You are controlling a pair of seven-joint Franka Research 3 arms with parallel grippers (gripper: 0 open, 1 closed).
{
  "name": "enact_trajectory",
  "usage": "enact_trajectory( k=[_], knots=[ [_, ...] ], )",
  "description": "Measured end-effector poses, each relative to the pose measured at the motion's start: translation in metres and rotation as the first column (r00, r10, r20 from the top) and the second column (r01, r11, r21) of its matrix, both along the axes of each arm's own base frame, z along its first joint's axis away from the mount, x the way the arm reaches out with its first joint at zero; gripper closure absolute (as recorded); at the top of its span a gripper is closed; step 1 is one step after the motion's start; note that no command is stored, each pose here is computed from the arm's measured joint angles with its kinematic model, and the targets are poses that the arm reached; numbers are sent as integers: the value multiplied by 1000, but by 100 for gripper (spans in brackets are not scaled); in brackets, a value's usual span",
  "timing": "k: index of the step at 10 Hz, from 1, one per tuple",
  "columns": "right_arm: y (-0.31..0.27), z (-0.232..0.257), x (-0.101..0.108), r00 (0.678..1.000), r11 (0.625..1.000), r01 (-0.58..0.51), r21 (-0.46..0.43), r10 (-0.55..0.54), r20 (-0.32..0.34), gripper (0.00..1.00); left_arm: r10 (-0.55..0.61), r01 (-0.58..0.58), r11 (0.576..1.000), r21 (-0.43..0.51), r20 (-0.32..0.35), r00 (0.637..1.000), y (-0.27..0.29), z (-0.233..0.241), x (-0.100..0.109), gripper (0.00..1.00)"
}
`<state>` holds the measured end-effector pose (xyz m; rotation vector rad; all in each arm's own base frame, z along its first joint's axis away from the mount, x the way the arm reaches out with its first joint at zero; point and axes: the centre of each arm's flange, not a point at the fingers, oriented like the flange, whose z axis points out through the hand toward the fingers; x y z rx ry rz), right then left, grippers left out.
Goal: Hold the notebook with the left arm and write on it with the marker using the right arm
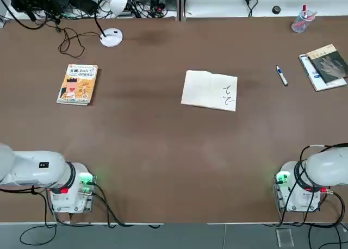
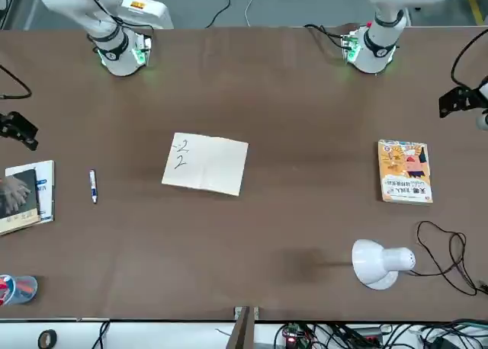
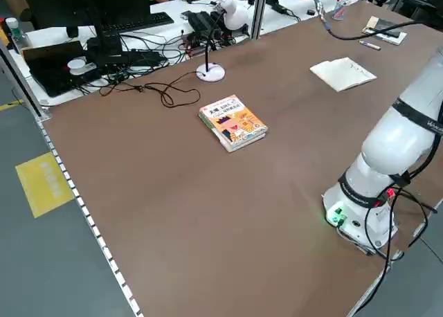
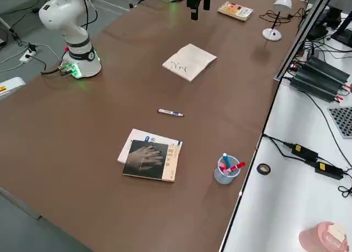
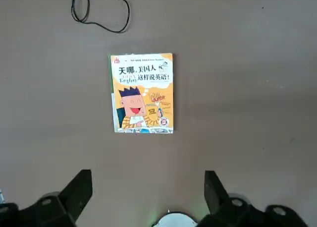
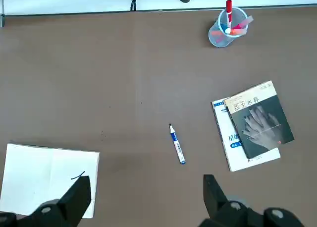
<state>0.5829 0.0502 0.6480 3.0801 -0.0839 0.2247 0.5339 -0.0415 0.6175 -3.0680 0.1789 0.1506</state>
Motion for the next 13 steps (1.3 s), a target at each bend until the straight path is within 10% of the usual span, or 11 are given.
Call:
enact_trajectory(
  k=[13],
  knots=[
    [-6,4,-2,1000,1000,12,-1,-12,-7,0,17,-17,1000,-2,-45,999,16,29,-12,0]
  ],
)
